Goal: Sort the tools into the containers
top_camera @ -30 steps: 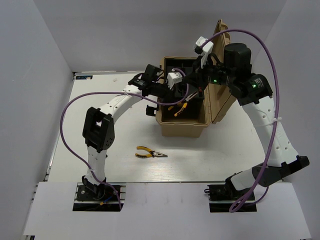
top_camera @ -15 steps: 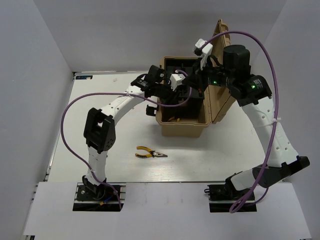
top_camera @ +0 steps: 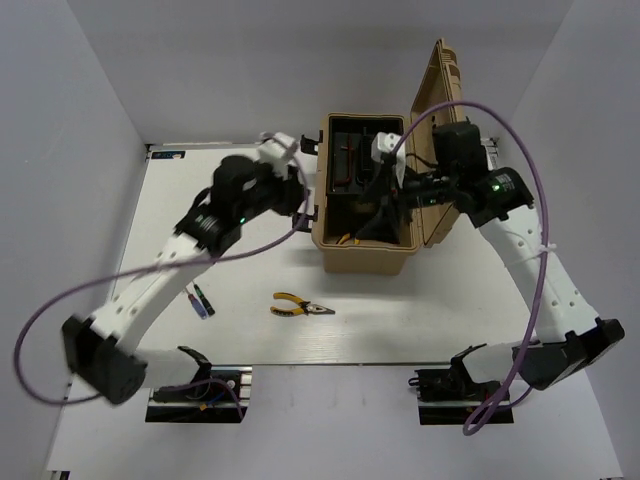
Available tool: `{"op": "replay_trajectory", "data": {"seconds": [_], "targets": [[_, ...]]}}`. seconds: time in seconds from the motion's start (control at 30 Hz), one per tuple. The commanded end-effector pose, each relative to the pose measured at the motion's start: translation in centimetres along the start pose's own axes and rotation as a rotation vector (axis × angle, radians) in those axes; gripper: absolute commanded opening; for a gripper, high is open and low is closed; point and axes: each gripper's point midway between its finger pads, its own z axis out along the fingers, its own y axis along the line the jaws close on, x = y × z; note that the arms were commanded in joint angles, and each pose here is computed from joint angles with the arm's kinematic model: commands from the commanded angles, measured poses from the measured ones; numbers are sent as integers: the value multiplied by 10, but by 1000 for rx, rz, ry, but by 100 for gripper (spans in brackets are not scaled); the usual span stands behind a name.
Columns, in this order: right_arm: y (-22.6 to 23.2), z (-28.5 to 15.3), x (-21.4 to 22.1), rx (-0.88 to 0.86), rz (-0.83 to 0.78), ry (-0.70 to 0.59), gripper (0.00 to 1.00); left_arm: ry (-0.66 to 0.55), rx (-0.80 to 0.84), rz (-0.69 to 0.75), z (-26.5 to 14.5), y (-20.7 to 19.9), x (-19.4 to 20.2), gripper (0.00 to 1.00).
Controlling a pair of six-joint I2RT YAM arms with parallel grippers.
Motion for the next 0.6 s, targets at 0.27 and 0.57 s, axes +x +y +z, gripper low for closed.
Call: {"op": "replay_trajectory", "data": {"seconds": [0.27, 0.57], "targets": [[5, 94, 109, -58, 130, 257, 17, -17, -958, -508, -176, 116, 139, 79], [-3, 202, 173, 77, 80, 525, 37, -43, -1156, -699, -222, 119, 179, 80]]}}
